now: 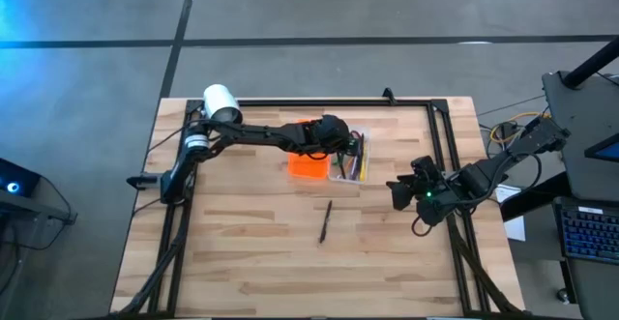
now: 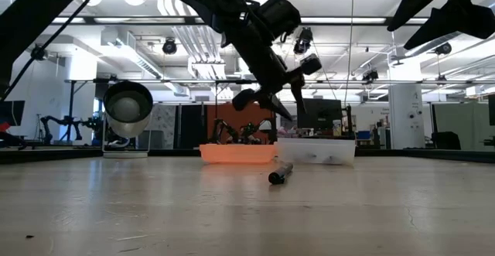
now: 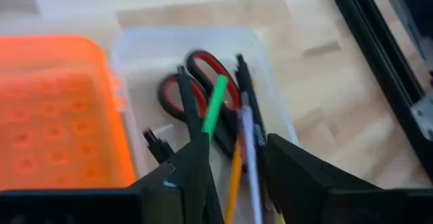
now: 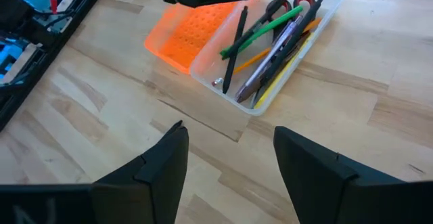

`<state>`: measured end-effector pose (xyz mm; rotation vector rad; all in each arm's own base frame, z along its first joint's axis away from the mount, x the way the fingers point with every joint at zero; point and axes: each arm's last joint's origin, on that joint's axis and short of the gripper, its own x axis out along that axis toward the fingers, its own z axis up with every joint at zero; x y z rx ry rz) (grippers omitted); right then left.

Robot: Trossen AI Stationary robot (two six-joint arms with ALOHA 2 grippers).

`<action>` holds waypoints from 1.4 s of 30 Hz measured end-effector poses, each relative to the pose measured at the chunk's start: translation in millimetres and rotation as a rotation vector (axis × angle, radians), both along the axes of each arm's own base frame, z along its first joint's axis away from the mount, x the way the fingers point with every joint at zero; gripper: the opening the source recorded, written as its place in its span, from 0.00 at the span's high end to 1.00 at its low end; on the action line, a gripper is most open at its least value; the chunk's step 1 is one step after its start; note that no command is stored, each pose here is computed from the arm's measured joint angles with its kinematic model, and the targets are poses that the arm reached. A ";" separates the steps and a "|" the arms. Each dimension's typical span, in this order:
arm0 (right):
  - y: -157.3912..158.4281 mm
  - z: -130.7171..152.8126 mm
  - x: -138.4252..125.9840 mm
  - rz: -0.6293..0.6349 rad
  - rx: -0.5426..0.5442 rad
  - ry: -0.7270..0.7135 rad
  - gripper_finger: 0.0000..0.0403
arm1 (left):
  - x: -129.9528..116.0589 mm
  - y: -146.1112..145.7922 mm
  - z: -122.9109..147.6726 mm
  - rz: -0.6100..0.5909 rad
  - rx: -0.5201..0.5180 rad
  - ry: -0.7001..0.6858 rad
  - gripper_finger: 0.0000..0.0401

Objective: Pick & place school supplies into a supply box
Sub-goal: Put the black pen into the orange supply box

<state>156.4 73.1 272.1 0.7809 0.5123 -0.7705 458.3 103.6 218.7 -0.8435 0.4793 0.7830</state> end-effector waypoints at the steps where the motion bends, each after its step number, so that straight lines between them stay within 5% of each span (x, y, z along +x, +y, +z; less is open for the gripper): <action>1: 0.0 -0.1 0.0 0.000 0.000 0.000 0.48 | -0.1 -1.3 1.0 -0.013 -0.014 -0.005 0.67; 5: 0.3 -0.5 0.0 0.000 0.018 0.004 0.48 | -2.2 -21.0 9.0 -0.109 -0.029 0.024 0.66; 13: 13.9 -11.5 17.5 0.097 0.080 0.040 0.48 | -21.3 -109.8 32.4 -0.324 0.024 0.173 0.66; 18: 29.8 -20.8 42.0 0.191 0.079 0.006 0.48 | -43.8 -168.0 45.3 -0.266 0.020 0.199 0.66; 24: 36.3 -37.4 56.2 0.143 0.150 0.033 0.48 | -83.4 -215.7 74.0 -0.190 0.037 0.159 0.66; 30: 54.5 -51.0 91.5 0.210 0.360 -0.078 0.48 | -132.6 -233.5 91.3 -0.200 0.101 0.146 0.66; 37: 49.6 -94.6 132.1 -0.020 0.481 -0.106 0.48 | -207.7 -227.9 90.4 -0.200 0.103 0.076 0.66; 42: 47.8 -102.9 163.1 -0.068 0.534 -0.062 0.48 | -256.6 -213.5 76.4 -0.235 0.072 -0.013 0.66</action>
